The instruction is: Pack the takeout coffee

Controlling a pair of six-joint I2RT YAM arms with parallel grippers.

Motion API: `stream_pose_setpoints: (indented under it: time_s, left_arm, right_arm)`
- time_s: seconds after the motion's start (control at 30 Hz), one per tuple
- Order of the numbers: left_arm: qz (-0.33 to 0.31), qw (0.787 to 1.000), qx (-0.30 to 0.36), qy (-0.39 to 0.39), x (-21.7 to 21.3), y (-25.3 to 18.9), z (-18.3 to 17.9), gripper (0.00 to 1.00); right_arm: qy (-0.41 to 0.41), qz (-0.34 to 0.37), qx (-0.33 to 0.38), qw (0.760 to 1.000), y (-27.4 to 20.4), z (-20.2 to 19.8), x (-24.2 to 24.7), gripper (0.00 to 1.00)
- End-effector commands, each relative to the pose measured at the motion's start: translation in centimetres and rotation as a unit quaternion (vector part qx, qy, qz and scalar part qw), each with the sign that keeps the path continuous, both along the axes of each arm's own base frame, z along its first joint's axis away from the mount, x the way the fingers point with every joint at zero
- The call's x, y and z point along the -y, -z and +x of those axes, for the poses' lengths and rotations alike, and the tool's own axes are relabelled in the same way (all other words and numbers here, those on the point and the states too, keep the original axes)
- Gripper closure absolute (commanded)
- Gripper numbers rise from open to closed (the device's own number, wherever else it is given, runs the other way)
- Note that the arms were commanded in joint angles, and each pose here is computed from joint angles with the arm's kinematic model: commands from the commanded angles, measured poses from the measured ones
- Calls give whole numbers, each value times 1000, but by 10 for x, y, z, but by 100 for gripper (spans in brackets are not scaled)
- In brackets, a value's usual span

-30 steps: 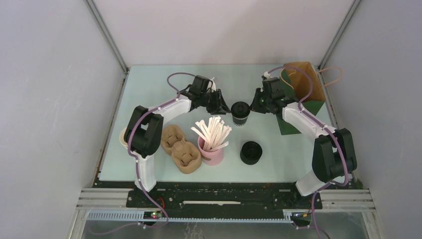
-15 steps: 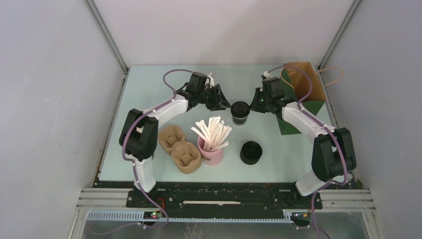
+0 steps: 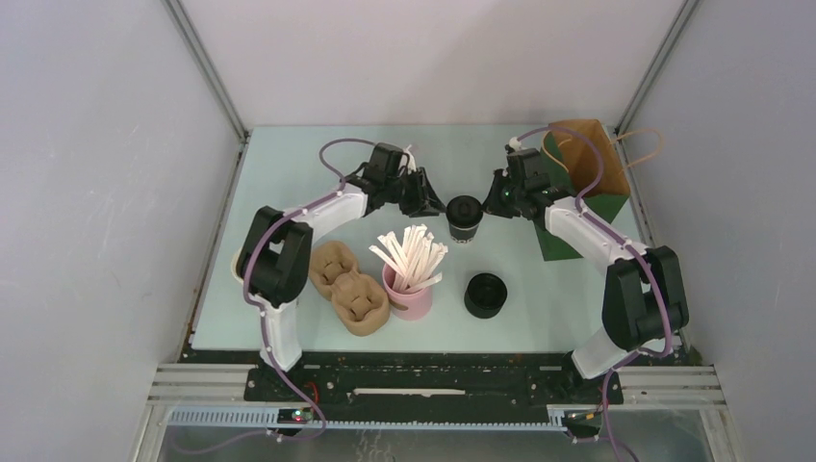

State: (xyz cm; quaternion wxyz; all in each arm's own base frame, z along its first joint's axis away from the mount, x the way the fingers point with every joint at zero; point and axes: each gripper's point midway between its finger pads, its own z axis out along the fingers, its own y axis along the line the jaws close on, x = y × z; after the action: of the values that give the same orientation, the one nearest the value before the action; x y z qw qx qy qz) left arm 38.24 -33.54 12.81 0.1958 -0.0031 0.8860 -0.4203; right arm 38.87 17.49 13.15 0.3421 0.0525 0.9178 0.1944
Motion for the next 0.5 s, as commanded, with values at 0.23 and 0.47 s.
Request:
stream_pose_setpoints:
  time_s: [0.23,0.47]
  left_arm:
    - [-4,1000,4,2,15,1,8,64]
    - [7,1000,2,6,24,7,4,64]
  right_arm:
    - [12,-14,-35,999,21,0,6,83]
    - [32,-93,-50,994,43,-6,22,90]
